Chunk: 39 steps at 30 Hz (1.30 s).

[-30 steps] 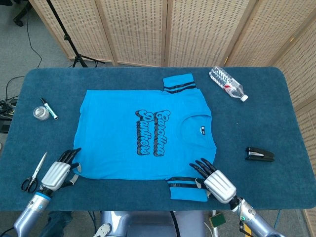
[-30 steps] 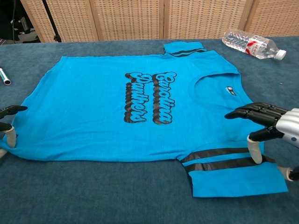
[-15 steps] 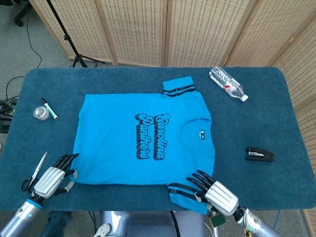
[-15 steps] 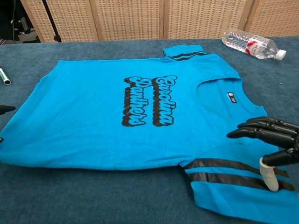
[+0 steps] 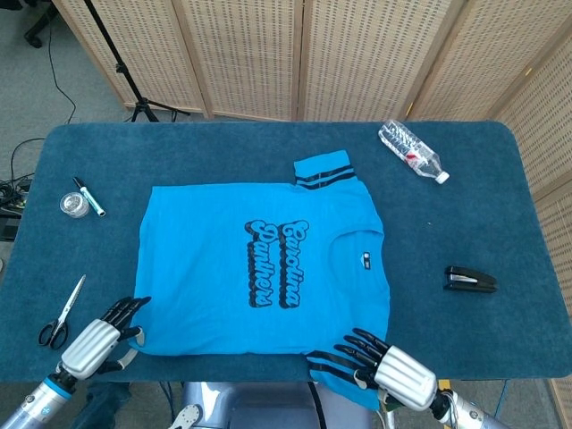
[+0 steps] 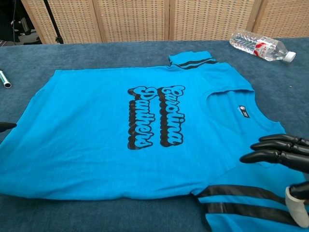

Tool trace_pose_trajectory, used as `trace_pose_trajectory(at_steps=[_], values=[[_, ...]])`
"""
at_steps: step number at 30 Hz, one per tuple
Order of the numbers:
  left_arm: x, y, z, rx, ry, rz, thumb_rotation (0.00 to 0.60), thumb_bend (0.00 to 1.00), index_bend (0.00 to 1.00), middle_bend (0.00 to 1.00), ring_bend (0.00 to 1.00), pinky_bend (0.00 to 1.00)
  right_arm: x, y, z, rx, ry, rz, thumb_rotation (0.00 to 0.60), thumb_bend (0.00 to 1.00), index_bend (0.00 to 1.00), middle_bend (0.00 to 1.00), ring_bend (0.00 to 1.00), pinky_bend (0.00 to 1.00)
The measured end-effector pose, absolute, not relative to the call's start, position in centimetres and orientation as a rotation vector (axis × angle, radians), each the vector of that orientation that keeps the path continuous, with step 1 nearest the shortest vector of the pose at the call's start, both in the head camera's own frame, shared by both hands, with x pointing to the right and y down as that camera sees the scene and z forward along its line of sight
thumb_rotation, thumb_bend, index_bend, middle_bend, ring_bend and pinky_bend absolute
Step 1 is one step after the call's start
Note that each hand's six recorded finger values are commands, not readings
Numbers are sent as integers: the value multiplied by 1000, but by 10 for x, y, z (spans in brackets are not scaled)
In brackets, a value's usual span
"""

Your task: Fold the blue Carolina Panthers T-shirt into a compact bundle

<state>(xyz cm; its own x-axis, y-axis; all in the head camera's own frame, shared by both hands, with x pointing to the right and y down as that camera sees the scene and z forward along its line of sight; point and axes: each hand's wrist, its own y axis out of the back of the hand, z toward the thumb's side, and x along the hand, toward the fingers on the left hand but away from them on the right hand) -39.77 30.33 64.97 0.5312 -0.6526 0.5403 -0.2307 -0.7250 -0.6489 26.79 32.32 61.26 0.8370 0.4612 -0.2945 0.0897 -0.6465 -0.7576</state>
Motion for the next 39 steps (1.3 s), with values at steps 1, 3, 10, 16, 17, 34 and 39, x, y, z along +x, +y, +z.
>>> trace_pose_trajectory(at_steps=[1, 3, 10, 16, 17, 34, 39], values=[[-397, 306, 649, -2271, 709, -1096, 600, 612, 783, 0, 0, 0, 268, 324, 611, -2227, -395, 597, 600, 646, 641, 101, 0, 0], [-397, 309, 647, -2282, 696, -1094, 600, 611, 785, 0, 0, 0, 268, 327, 607, -2229, -387, 581, 600, 646, 641, 101, 0, 0], [-398, 320, 642, -2331, 688, -1087, 600, 610, 786, 0, 0, 0, 269, 336, 600, -2247, -367, 553, 600, 646, 641, 101, 0, 0], [-395, 327, 637, -2387, 697, -1070, 600, 609, 788, 0, 0, 0, 270, 344, 595, -2245, -341, 534, 600, 646, 642, 103, 0, 0], [-395, 329, 637, -2395, 697, -1068, 600, 609, 789, 0, 0, 0, 270, 345, 594, -2245, -335, 528, 600, 646, 642, 106, 0, 0], [-389, 344, 628, -2455, 656, -1044, 600, 610, 793, 0, 0, 0, 274, 356, 586, -2251, -306, 490, 600, 646, 644, 111, 0, 0], [-389, 346, 625, -2458, 647, -1038, 600, 610, 793, 0, 0, 0, 272, 359, 584, -2250, -298, 481, 600, 646, 645, 111, 0, 0]])
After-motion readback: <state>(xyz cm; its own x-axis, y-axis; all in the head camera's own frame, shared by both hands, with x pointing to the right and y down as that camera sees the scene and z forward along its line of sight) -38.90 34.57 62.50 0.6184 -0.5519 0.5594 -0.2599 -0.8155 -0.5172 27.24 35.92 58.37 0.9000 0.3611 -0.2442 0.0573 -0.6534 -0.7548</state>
